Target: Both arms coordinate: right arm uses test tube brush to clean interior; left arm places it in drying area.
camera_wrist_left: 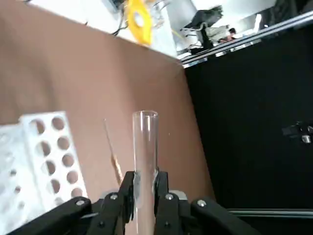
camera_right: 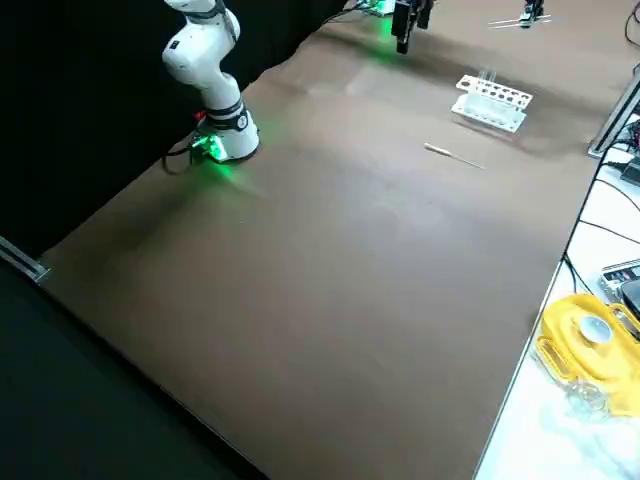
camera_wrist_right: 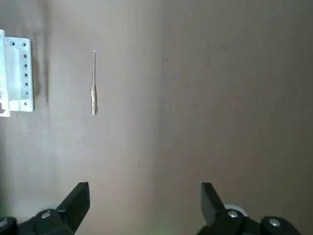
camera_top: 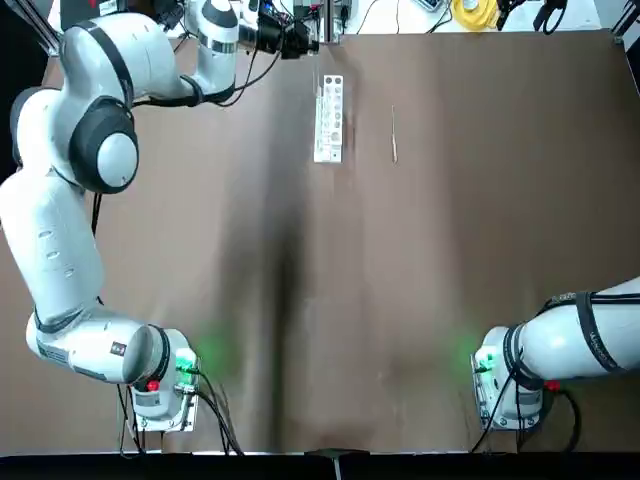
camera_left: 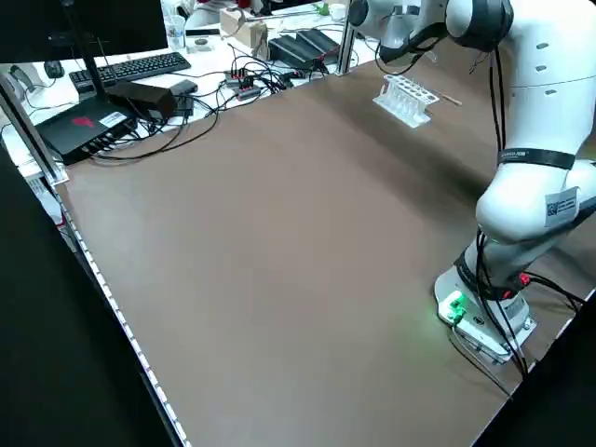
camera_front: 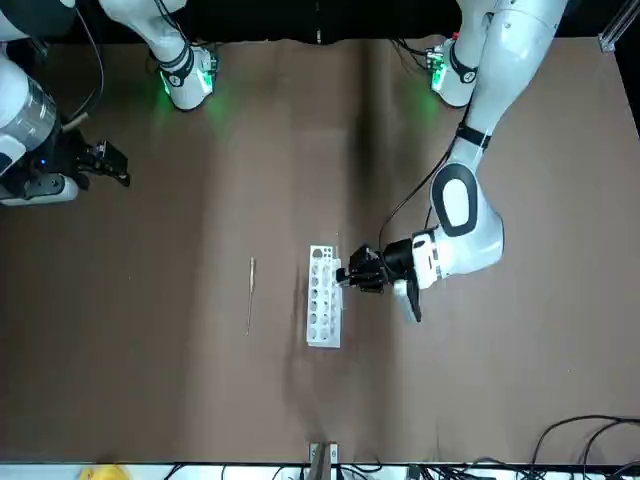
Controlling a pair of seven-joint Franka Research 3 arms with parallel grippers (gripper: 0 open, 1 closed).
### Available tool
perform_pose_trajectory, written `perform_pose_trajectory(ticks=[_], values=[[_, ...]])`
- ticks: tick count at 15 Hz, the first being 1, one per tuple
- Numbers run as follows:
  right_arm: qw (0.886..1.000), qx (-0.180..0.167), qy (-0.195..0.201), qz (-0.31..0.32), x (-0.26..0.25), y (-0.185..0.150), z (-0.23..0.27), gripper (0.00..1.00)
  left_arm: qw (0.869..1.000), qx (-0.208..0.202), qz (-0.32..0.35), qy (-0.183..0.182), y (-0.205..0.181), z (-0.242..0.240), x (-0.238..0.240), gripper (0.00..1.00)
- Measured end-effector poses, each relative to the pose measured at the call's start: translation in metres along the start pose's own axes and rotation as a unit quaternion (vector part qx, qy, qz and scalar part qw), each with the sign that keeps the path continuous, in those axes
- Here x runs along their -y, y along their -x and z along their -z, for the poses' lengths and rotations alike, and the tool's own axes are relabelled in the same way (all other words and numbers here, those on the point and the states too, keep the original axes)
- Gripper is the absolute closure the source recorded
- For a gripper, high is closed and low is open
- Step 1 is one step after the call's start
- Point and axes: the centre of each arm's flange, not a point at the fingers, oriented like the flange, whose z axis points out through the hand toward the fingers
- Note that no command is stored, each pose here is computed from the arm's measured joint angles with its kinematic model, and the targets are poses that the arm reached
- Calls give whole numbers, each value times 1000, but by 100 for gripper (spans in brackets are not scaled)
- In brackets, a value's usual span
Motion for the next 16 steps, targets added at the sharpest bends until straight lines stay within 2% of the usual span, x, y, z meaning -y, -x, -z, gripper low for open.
perform_pose_trajectory(ticks=[3,5,6,8,12,16], values=[[1000,1,0,-6,-5,-1,-1,0,996,12,87,-4,8,9,14,77],[1000,1,0,-8,-7,-1,-1,0,988,17,154,-2,11,10,18,77],[1000,4,0,-8,-8,0,-1,0,974,20,228,-3,12,8,16,77],[1000,5,0,-8,-7,0,-1,0,955,23,296,-3,14,6,15,77],[1000,10,1,-3,-2,2,-2,0,908,45,417,2,17,3,12,77],[1000,12,1,2,4,3,-2,0,861,57,505,5,15,11,15,77]])
